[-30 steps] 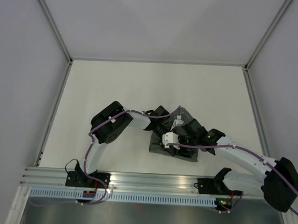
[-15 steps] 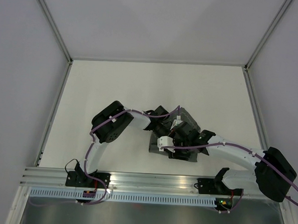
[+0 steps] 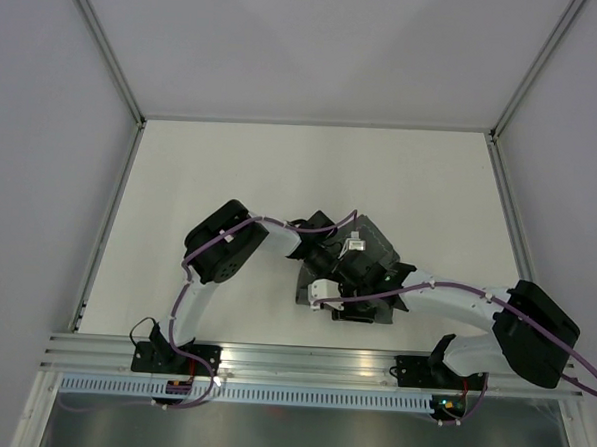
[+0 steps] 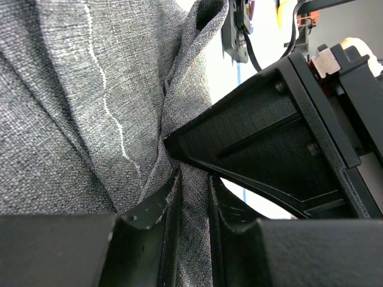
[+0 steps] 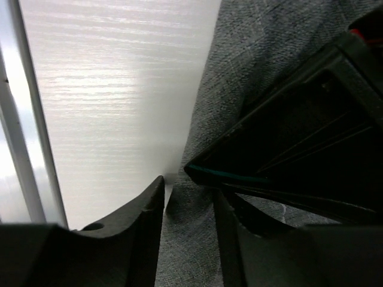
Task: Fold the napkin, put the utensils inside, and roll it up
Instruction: Roll the napkin at the center of the board.
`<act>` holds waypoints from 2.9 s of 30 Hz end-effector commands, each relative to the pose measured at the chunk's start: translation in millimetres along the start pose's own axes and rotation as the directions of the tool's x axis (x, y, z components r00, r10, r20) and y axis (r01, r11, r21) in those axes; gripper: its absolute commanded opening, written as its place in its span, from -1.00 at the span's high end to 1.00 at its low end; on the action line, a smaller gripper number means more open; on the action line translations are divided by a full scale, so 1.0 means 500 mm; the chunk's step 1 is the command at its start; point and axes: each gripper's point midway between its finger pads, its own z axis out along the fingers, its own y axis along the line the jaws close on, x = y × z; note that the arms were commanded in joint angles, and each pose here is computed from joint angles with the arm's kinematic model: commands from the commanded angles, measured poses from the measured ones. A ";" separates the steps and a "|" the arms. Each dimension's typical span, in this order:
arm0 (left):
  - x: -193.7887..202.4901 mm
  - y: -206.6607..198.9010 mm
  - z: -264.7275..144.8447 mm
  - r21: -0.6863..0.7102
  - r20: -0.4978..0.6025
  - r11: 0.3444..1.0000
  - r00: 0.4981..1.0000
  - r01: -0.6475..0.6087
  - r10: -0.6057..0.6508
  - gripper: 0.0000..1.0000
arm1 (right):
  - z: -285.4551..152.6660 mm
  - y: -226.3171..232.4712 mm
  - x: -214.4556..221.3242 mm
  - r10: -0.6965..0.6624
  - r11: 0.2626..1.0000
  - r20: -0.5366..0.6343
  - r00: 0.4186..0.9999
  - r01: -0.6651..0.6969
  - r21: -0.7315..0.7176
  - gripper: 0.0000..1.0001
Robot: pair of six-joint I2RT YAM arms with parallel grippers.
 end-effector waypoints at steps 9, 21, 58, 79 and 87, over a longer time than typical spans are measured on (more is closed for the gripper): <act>0.034 0.147 -0.039 -0.265 0.054 0.941 0.978 0.209 -0.202 0.95 | 0.043 -0.052 0.005 0.003 0.999 0.035 0.999 -0.004 0.051 0.31; -0.064 0.178 -0.140 -0.268 0.217 0.910 0.940 0.317 -0.263 0.72 | 0.068 -0.162 -0.009 0.053 0.995 0.089 0.995 -0.060 0.077 0.72; -0.187 -0.019 -0.542 -0.618 0.780 0.648 0.446 0.445 0.438 0.04 | 0.055 -0.187 0.010 0.312 0.882 0.071 0.947 -0.261 -0.392 0.99; -0.118 -0.125 -0.303 -0.942 -0.172 -0.018 0.436 -0.335 0.883 -0.29 | 0.067 -0.201 0.010 0.413 0.763 -0.023 0.910 -0.360 -0.537 0.99; -0.108 -0.051 -0.194 -0.824 -0.384 -0.097 0.425 -0.558 0.820 -0.33 | 0.079 -0.197 0.029 0.453 0.695 -0.083 0.888 -0.410 -0.591 0.99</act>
